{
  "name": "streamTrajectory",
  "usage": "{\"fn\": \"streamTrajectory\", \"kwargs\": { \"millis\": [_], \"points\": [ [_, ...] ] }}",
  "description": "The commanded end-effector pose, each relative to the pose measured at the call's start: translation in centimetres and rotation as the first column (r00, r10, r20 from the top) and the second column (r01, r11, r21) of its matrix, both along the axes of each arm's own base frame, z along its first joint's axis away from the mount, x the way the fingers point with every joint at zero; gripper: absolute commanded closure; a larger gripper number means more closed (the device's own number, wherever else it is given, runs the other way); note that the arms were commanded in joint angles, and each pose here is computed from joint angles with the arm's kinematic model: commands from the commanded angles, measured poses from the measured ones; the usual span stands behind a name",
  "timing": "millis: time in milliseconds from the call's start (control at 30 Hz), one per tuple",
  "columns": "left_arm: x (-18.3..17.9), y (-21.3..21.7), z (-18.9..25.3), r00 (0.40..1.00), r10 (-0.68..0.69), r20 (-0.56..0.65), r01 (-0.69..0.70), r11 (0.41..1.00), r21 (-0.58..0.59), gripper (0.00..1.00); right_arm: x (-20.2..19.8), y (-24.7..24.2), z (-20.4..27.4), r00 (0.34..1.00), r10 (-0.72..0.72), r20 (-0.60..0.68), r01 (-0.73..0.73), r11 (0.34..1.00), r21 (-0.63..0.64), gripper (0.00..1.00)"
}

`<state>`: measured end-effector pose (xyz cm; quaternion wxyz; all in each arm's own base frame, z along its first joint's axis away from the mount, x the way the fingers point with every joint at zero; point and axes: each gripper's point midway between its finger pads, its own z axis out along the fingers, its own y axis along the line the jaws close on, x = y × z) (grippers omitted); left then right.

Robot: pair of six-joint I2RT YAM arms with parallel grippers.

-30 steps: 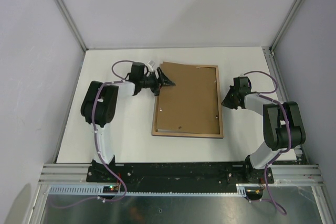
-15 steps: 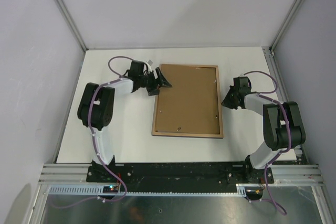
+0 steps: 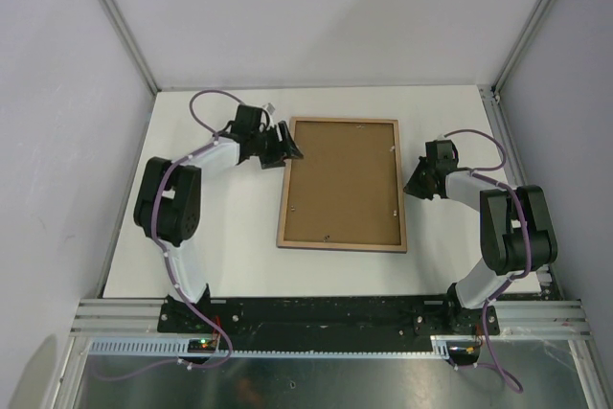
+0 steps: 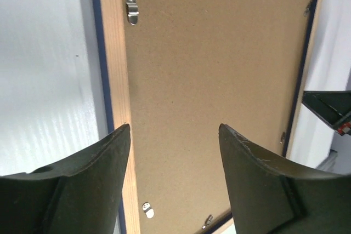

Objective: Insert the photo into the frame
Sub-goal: Place the backboard on the frame body, then hold the frame body at the center of the board.

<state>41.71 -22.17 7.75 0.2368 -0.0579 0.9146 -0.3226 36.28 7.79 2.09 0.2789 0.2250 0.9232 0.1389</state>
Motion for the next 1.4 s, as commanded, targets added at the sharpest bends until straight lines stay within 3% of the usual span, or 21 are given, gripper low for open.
{"fn": "streamTrajectory", "kwargs": {
  "millis": [0, 100, 200, 300, 467, 833, 1367],
  "points": [
    [1.0, 0.7, 2.7, 0.994, -0.003, 0.106, -0.006, 0.996, 0.089, 0.35, -1.2, 0.3, -1.0, 0.998, 0.021, -0.063, -0.022, 1.000, -0.010, 0.83],
    [1.0, 1.2, 2.0, 0.994, 0.007, 0.109, -0.024, 0.988, 0.150, 0.48, -1.3, 0.4, -1.1, 0.998, 0.027, -0.065, -0.028, 1.000, -0.013, 0.84],
    [0.6, 1.6, 1.1, 0.994, 0.011, 0.105, -0.033, 0.977, 0.213, 0.54, -1.4, 0.3, -0.8, 0.998, 0.032, -0.061, -0.033, 0.999, -0.024, 0.83],
    [0.0, 2.0, 0.3, 0.995, 0.013, 0.095, -0.037, 0.967, 0.252, 0.58, -1.4, -0.2, -0.1, 0.999, 0.028, -0.046, -0.030, 0.998, -0.052, 0.73],
    [-1.0, 2.0, -0.6, 0.997, 0.009, 0.079, -0.031, 0.960, 0.280, 0.60, -1.5, -0.7, 1.2, 0.999, 0.035, -0.017, -0.036, 0.996, -0.083, 0.55],
    [-1.8, 3.1, -1.7, 0.997, 0.022, 0.068, -0.047, 0.927, 0.373, 0.63, -2.5, -0.3, 2.7, 0.997, 0.083, 0.003, -0.082, 0.986, -0.147, 0.42],
    [-2.7, 2.8, -3.2, 1.000, 0.000, 0.028, -0.011, 0.919, 0.394, 0.67, -6.7, 1.5, 1.8, 0.984, 0.176, -0.025, -0.177, 0.968, -0.178, 0.27]
  ]
}}
